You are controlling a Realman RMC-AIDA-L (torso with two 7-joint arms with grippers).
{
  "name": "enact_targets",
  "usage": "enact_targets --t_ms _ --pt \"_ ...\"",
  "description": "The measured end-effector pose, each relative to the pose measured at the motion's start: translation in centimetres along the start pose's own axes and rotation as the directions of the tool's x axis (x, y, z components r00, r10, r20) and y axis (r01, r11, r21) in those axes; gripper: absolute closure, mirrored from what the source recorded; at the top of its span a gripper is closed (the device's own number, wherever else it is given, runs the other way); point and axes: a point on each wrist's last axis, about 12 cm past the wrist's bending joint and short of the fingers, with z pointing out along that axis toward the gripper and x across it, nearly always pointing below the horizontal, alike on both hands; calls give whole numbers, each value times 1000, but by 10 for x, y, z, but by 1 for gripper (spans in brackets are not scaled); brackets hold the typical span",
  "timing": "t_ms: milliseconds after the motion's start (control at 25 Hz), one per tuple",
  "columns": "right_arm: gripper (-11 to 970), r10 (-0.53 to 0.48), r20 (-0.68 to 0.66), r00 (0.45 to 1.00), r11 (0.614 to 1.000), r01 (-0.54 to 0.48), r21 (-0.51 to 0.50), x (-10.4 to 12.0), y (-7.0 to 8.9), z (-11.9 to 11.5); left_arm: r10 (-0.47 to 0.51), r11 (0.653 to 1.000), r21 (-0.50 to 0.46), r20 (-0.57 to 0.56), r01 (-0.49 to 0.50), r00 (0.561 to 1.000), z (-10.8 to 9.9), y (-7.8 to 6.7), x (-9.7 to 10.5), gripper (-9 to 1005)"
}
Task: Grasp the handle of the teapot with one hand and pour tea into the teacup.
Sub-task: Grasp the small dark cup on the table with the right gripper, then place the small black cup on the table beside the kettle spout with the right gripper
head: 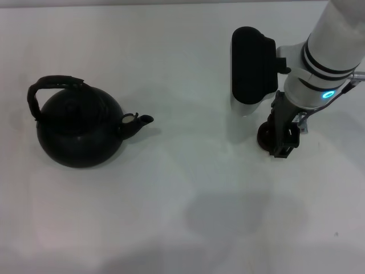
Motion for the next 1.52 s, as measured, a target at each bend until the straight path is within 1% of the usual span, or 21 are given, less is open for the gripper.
enact_targets --t_ms 240,480,720,960,1000,1520 --pt "211 -1 2 1000 1000 1 0 0 1 1 0 1000 1 0 0 1000 1 0 0 229" --pt "228 13 51 999 1000 -12 -22 -6 0 -6 0 1000 -2 -2 0 1000 0 0 0 229" --pt "228 -7 133 991 1000 6 7 -26 -7 -17 -5 1000 2 -10 5 1000 -1 -2 3 229" --pt "229 -49 177 983 999 50 -3 -47 -6 -24 -3 1000 4 -13 3 1000 -2 -2 4 229" --pt "229 -49 177 983 999 50 -3 -47 -6 -24 -3 1000 4 -13 3 1000 -2 -2 4 229" --pt "229 -164 146 976 986 165 8 -79 -2 -24 -3 1000 6 -14 3 1000 -2 -2 4 229"
